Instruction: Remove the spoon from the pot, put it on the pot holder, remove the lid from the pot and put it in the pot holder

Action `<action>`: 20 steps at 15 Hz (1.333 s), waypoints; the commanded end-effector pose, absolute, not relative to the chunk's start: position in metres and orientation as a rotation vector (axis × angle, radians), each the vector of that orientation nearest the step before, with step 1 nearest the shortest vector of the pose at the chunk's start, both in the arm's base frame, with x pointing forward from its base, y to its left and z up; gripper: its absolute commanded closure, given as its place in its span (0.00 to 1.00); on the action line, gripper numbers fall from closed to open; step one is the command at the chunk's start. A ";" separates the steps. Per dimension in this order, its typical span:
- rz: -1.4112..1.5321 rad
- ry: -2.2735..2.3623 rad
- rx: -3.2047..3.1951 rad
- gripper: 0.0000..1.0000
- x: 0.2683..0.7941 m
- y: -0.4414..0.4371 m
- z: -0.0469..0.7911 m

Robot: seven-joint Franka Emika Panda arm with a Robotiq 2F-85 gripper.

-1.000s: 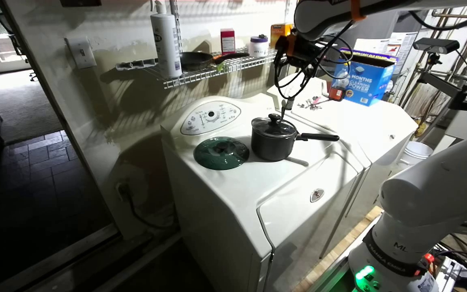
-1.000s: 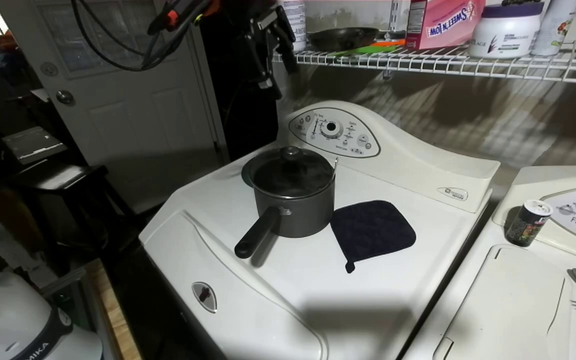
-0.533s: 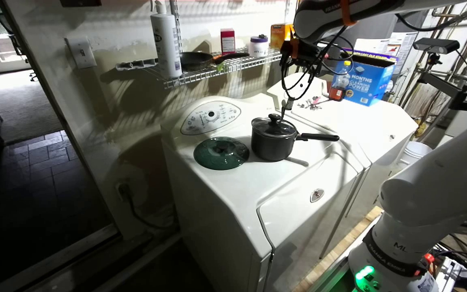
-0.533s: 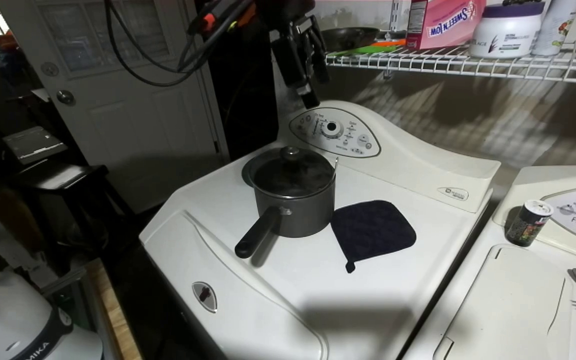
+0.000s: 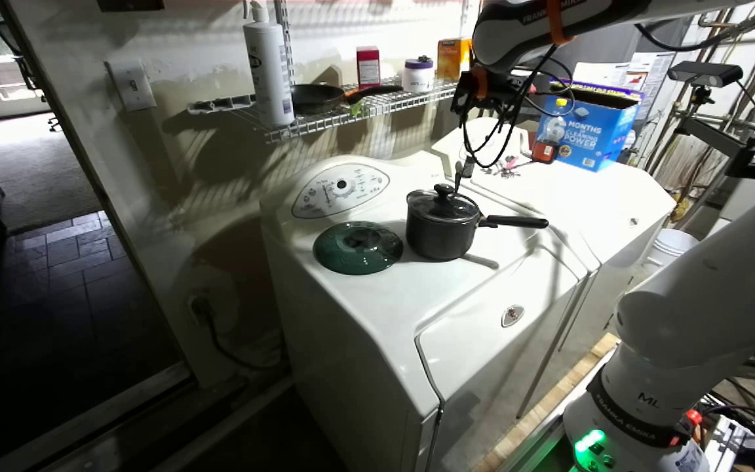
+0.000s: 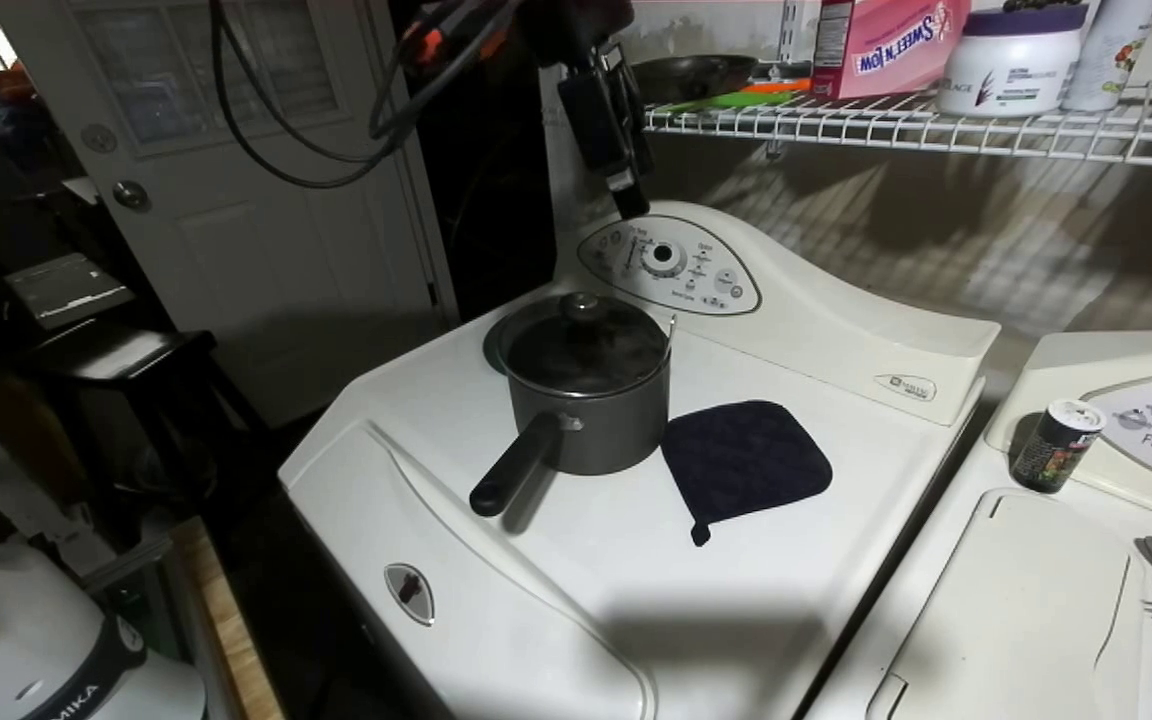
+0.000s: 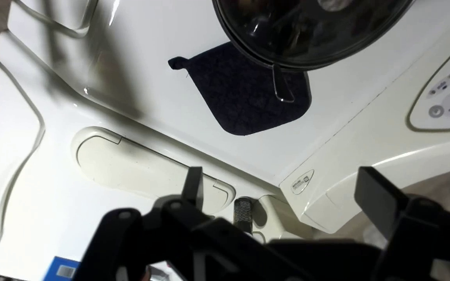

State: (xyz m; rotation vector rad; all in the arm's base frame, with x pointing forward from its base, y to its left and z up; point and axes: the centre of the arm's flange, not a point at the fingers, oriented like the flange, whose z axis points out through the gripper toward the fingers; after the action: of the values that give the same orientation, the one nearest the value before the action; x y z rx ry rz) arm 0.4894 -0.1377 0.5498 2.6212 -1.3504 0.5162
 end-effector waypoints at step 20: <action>0.328 0.175 3.061 0.00 0.516 -0.153 0.480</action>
State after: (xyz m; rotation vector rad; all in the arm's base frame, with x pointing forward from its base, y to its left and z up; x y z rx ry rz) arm 0.5157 -0.1532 0.4801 3.0610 0.1773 0.3280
